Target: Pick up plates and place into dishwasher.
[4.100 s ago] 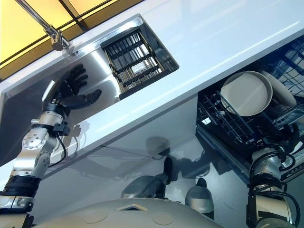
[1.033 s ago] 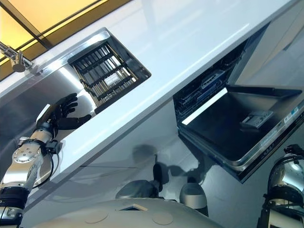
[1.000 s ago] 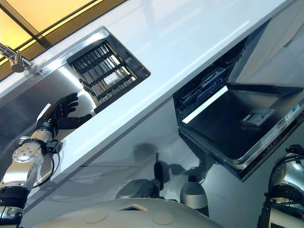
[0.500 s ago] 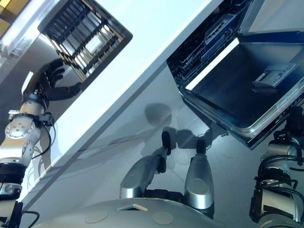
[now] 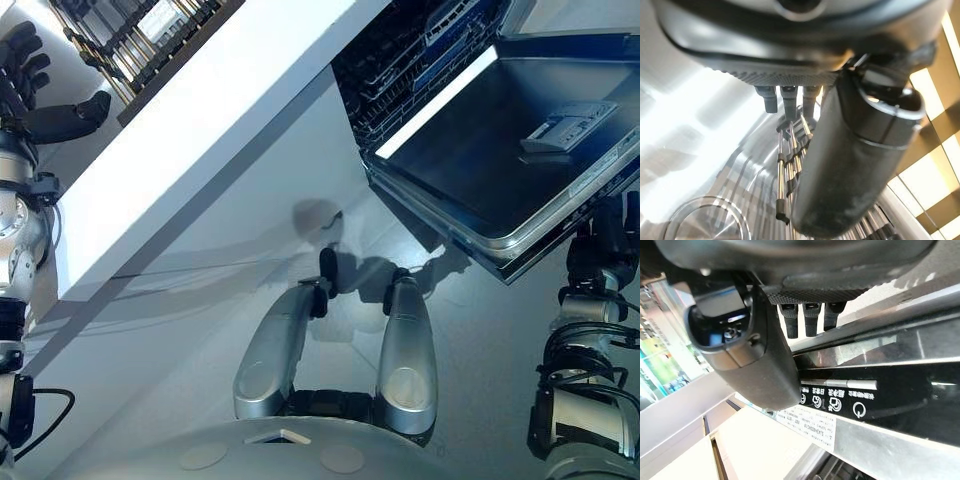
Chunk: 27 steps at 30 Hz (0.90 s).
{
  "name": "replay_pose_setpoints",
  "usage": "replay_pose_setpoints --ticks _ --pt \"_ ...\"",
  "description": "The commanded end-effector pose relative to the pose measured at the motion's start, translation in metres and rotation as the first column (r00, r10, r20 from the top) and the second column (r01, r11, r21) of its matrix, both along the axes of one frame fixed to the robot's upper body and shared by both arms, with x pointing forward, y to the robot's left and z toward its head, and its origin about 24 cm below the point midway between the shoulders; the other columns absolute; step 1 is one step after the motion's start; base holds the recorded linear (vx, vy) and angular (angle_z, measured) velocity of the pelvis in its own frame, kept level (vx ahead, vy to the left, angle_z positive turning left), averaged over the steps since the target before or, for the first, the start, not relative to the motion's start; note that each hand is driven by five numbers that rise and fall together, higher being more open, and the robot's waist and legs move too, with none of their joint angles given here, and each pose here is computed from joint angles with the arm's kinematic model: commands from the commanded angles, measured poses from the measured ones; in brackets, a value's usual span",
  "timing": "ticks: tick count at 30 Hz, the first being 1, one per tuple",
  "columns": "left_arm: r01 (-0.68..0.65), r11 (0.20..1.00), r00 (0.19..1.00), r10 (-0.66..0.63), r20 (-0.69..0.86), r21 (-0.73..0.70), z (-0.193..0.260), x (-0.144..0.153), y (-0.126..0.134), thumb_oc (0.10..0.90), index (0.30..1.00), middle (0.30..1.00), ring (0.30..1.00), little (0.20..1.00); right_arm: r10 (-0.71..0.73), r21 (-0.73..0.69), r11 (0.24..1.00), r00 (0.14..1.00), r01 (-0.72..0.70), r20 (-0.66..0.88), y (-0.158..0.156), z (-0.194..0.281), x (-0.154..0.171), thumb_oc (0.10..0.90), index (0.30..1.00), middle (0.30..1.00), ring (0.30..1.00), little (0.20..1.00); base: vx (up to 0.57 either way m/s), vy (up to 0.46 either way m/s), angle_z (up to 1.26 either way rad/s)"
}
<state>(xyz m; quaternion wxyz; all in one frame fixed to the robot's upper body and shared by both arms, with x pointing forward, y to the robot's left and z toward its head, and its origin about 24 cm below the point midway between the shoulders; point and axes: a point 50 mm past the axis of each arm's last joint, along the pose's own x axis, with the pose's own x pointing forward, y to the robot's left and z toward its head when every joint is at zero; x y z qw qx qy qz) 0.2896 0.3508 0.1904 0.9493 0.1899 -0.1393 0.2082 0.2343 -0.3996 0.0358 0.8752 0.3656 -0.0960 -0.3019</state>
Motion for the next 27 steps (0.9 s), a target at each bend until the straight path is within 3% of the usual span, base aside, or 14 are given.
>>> replay_pose_setpoints --ticks 1,5,8,11,22,27 --pt "0.136 0.989 0.990 -0.138 0.034 0.065 -0.007 -0.004 -0.032 0.800 0.900 0.900 0.900 0.900 0.333 -0.112 0.939 0.942 -0.327 0.042 0.045 0.015 0.040 0.800 0.900 0.900 0.900 0.900 0.07 0.092 -0.02" --pt "0.095 0.991 0.994 -0.100 0.052 0.093 -0.004 -0.011 -0.024 0.800 0.900 0.900 0.900 0.900 0.498 -0.128 0.866 0.852 -0.483 0.162 0.063 0.029 0.050 0.800 0.900 0.900 0.900 0.900 0.06 0.086 -0.01" --pt "0.066 0.991 0.995 -0.074 0.073 0.113 0.001 -0.019 -0.017 0.800 0.900 0.900 0.900 0.900 0.664 -0.188 0.746 0.690 -0.639 0.289 0.092 0.044 0.058 0.800 0.900 0.900 0.900 0.900 0.04 0.094 -0.04" --pt "0.047 0.989 0.994 -0.060 0.087 0.143 0.007 -0.024 -0.012 0.800 0.900 0.900 0.900 0.900 0.758 -0.264 0.648 0.573 -0.714 0.312 0.116 0.057 0.066 0.800 0.900 0.900 0.900 0.900 0.02 0.060 -0.07" --pt "0.032 0.981 0.994 -0.052 0.100 0.191 0.028 -0.037 0.008 0.800 0.900 0.900 0.900 0.900 0.899 -0.390 0.422 0.323 -0.818 0.295 0.168 0.105 0.085 0.800 0.900 0.900 0.900 0.900 0.03 0.068 -0.07" --pt "0.090 0.979 0.991 -0.106 0.076 0.180 0.025 -0.035 0.002 0.800 0.900 0.900 0.900 0.900 0.951 -0.501 0.270 0.145 -0.823 0.274 0.207 0.134 0.086 0.800 0.900 0.900 0.900 0.900 0.03 0.063 -0.06"
